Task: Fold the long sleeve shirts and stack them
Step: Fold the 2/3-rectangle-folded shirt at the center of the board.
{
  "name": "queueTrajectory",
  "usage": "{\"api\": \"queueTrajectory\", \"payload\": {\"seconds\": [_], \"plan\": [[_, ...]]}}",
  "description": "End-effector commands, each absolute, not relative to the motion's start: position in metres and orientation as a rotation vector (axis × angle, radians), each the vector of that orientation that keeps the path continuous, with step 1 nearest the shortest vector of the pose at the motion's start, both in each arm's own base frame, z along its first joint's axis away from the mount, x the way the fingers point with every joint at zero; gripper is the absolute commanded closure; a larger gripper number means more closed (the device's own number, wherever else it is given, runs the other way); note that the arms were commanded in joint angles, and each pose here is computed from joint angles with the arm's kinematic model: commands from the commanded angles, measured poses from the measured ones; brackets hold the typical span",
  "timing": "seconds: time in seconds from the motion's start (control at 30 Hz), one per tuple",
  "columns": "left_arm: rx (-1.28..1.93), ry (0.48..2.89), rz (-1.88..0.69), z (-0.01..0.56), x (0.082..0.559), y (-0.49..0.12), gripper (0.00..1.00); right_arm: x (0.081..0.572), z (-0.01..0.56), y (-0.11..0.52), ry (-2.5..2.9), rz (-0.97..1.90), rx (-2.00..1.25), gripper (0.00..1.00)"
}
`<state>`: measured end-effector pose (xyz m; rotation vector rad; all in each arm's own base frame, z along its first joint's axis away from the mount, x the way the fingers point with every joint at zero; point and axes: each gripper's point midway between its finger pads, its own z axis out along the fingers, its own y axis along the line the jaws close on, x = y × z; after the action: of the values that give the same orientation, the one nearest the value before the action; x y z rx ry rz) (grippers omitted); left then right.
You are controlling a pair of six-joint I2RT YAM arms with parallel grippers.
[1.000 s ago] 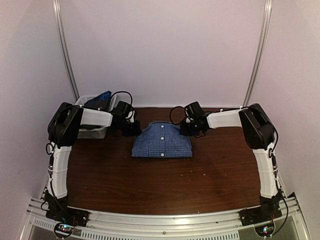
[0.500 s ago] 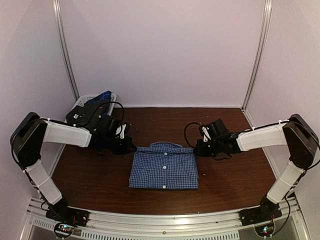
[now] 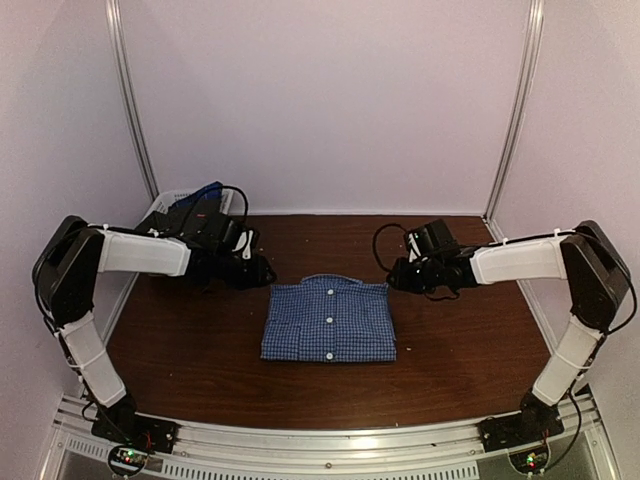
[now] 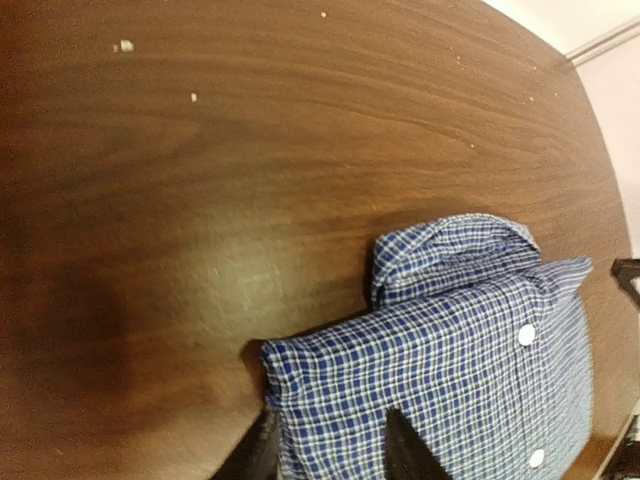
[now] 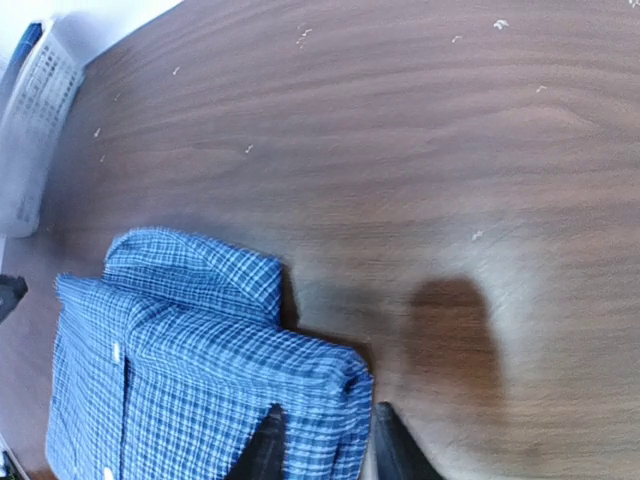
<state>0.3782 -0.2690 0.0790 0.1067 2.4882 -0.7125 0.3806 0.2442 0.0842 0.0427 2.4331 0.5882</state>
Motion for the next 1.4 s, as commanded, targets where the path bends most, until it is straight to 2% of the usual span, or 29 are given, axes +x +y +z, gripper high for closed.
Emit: {"api": "queueTrajectory", "payload": {"seconds": [0.0, 0.07, 0.13, 0.37, 0.53, 1.0, 1.37], "plan": [[0.1, 2.432, -0.613, 0.101, 0.403, -0.256, 0.49, 0.393, 0.1, 0.231, 2.407, 0.494, 0.046, 0.57], [0.105, 2.415, -0.604, 0.109, 0.402, -0.254, 0.45, 0.39, 0.106, 0.232, 2.4, 0.476, 0.027, 0.5], [0.116, 2.414, -0.614, 0.113, 0.397, -0.255, 0.46, 0.384, 0.11, 0.239, 2.401, 0.456, -0.011, 0.49], [0.25, 2.435, -0.72, 0.114, 0.35, -0.307, 0.68, 0.351, 0.11, 0.298, 2.408, 0.494, -0.205, 0.61], [0.313, 2.453, -0.812, 0.102, 0.341, -0.348, 0.79, 0.358, 0.097, 0.322, 2.428, 0.498, -0.248, 0.68], [0.353, 2.539, -0.705, 0.036, 0.4, -0.386, 0.83, 0.408, 0.034, 0.325, 2.552, 0.466, -0.23, 0.7], [0.314, 2.573, -0.664, 0.023, 0.408, -0.364, 0.84, 0.403, 0.048, 0.308, 2.539, 0.474, -0.196, 0.67]]}}
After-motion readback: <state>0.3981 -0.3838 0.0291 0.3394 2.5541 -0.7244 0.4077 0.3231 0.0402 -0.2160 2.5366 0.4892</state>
